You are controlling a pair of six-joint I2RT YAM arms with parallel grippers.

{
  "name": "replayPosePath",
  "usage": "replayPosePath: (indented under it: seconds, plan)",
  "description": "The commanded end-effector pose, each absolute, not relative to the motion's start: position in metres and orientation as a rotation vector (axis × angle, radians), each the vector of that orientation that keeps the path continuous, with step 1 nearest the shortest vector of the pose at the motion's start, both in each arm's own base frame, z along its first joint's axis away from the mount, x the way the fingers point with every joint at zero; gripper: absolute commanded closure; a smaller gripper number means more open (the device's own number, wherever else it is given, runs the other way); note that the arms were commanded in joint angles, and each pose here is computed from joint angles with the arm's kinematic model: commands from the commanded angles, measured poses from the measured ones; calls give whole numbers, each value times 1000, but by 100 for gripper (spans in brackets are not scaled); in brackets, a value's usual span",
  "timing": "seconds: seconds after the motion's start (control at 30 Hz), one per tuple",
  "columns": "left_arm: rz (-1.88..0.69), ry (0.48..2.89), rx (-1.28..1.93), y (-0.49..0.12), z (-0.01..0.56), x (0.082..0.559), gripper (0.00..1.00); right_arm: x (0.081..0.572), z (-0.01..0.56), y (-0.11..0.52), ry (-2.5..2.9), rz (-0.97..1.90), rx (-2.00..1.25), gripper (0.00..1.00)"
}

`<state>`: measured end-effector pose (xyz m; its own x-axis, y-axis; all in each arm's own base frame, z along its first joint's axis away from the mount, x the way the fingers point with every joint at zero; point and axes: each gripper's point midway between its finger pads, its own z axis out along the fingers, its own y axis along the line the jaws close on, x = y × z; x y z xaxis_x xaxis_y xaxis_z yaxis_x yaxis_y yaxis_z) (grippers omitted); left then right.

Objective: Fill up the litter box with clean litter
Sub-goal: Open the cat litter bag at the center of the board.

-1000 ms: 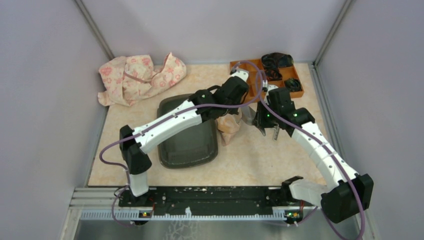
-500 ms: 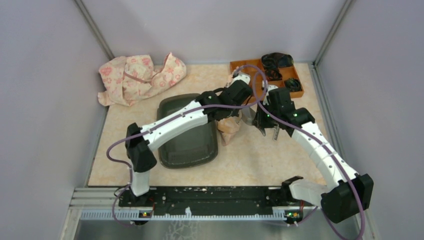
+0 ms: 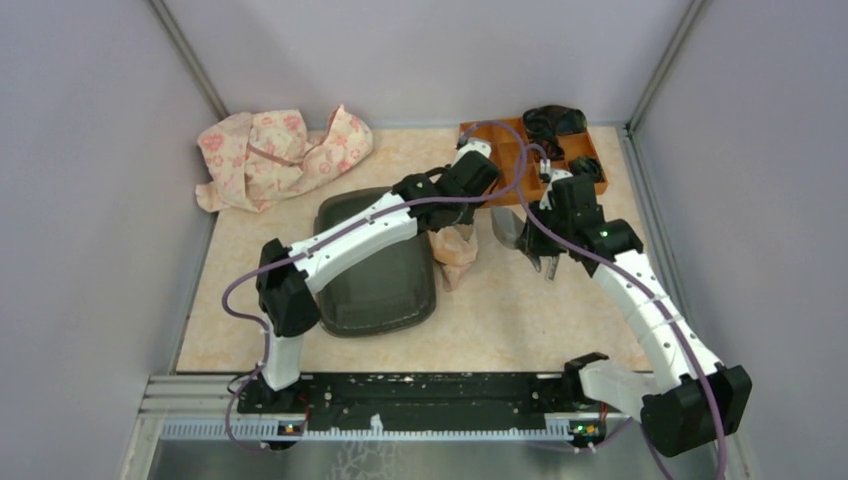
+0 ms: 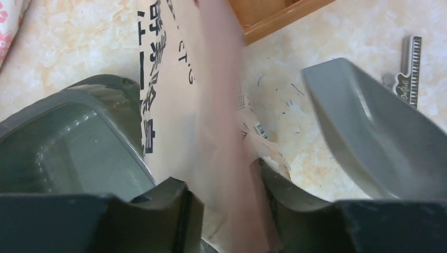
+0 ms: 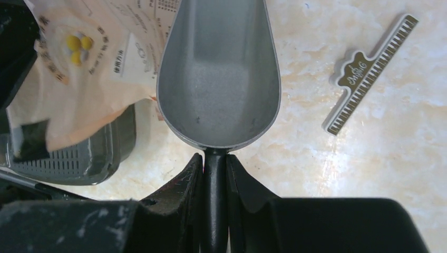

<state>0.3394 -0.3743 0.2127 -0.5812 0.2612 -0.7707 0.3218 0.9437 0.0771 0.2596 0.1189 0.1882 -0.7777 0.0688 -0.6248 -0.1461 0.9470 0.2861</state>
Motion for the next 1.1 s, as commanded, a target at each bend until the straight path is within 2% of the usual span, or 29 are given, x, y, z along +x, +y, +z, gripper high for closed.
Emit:
replayPosePath:
  seconds: [0.0, 0.1, 0.23, 0.27, 0.3, 0.4, 0.43, 0.53, 0.6, 0.63, 0.77, 1.0, 1.07]
  plan:
    - [-92, 2241, 350, -364, 203, 355, 53, 269, 233, 108, 2286, 428, -20, 100]
    - [-92, 2245, 335, -360, 198, 360, 45, 269, 239, 103, 2273, 424, -7, 100]
    - [-85, 2265, 324, -355, 189, 367, 47, 268, 249, 101, 2256, 420, -6, 100]
    - [-79, 2271, 324, -355, 186, 369, 51, 269, 254, 101, 2247, 420, -8, 100]
    - [-76, 2274, 323, -353, 185, 370, 59, 269, 255, 101, 2245, 419, -11, 100]
    - [-66, 2279, 323, -352, 181, 373, 94, 268, 262, 101, 2233, 421, -18, 100]
    - [-59, 2281, 323, -352, 180, 374, 100, 268, 264, 101, 2230, 423, -21, 100]
    - [-55, 2277, 332, -353, 180, 376, 100, 268, 266, 102, 2227, 428, -26, 100]
    - [-65, 2261, 354, -355, 180, 377, 92, 268, 266, 102, 2227, 428, -26, 100]
    - [-68, 2251, 366, -356, 178, 378, 85, 267, 265, 102, 2227, 428, -27, 100]
    - [-74, 2209, 404, -358, 171, 381, 67, 267, 265, 101, 2229, 425, -27, 100]
    - [-135, 2175, 448, -358, 169, 374, 30, 266, 263, 100, 2233, 417, -29, 100]
    - [-165, 2158, 455, -357, 171, 370, 23, 266, 262, 101, 2235, 419, -30, 100]
